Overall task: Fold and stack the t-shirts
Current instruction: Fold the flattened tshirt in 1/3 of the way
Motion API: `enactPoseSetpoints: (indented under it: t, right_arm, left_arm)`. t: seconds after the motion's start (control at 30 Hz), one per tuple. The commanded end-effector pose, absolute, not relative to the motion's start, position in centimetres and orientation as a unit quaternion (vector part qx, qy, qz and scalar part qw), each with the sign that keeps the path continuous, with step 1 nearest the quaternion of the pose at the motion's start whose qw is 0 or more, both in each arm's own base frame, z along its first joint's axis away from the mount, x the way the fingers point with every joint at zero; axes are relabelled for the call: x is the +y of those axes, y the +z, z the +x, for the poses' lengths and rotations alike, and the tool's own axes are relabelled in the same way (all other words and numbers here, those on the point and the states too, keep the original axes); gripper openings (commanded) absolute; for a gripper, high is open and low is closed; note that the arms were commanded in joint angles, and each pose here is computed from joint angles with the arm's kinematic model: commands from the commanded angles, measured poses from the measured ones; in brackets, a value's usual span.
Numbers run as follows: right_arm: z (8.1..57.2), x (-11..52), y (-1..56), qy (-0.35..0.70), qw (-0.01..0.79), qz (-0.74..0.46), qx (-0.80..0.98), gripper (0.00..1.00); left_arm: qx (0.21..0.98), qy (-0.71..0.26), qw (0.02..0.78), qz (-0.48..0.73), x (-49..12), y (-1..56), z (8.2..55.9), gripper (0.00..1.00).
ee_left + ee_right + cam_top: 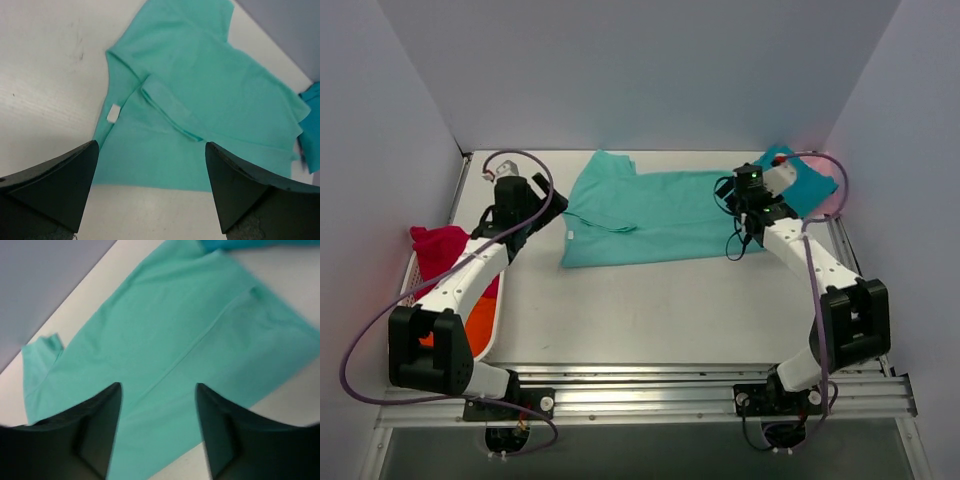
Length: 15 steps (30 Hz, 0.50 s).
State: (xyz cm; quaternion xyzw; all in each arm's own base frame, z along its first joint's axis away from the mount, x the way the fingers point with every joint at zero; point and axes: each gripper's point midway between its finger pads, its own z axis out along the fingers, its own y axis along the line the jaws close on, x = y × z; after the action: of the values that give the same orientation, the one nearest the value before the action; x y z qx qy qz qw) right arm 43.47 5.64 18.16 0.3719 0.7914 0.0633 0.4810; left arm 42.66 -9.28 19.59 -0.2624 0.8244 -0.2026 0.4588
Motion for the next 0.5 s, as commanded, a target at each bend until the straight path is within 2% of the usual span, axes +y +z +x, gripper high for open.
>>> enactPoseSetpoints:
  t: [0.0, 0.03, 0.07, 0.1, 0.13, 0.2, 0.23, 0.3, 0.37, 0.47]
  right_arm:
    - [45.0, 14.0, 15.7, 0.141, 0.476, 0.294, 0.817, 0.48]
    - [45.7, 15.8, 16.0, 0.152, 0.476, 0.279, 0.820, 0.22]
    - [45.4, 18.3, 13.5, 0.145, 0.450, 0.260, 0.842, 0.00]
    - [45.7, 19.9, 13.4, 0.150, 0.448, 0.250, 0.845, 0.00]
    - [46.5, 21.8, 14.5, 0.165, 0.455, 0.236, 0.843, 0.00]
    - [46.2, 25.3, 12.1, 0.164, 0.431, 0.210, 0.862, 0.00]
    - [47.0, 27.1, 11.8, 0.170, 0.428, 0.204, 0.864, 0.00]
    - [46.4, 29.7, 10.9, 0.169, 0.411, 0.188, 0.876, 0.00]
    - [46.9, 31.7, 10.1, 0.171, 0.406, 0.180, 0.880, 0.00]
    - [46.4, 33.8, 8.2, 0.167, 0.387, 0.165, 0.891, 0.00]
  left_arm:
    - [0.817, -0.181, 0.478, -0.267, -10.2, 18.0, 41.8, 0.97]
    - [0.825, -0.178, 0.467, -0.266, -10.9, 16.3, 40.8, 1.00]
    - [0.820, -0.182, 0.472, -0.266, -11.2, 16.0, 40.7, 0.85]
    - [0.821, -0.185, 0.470, -0.265, -11.6, 15.3, 40.5, 0.77]
    - [0.819, -0.191, 0.473, -0.262, -12.1, 14.6, 40.4, 0.59]
    - [0.826, -0.189, 0.465, -0.257, -12.4, 13.0, 40.4, 0.40]
    - [0.827, -0.188, 0.463, -0.256, -12.6, 12.8, 40.6, 0.25]
    - [0.836, -0.180, 0.452, -0.254, -12.7, 11.6, 40.9, 0.15]
    - [0.838, -0.180, 0.450, -0.251, -13.0, 11.4, 41.3, 0.10]
    - [0.839, -0.184, 0.448, -0.248, -13.3, 10.8, 41.7, 0.08]
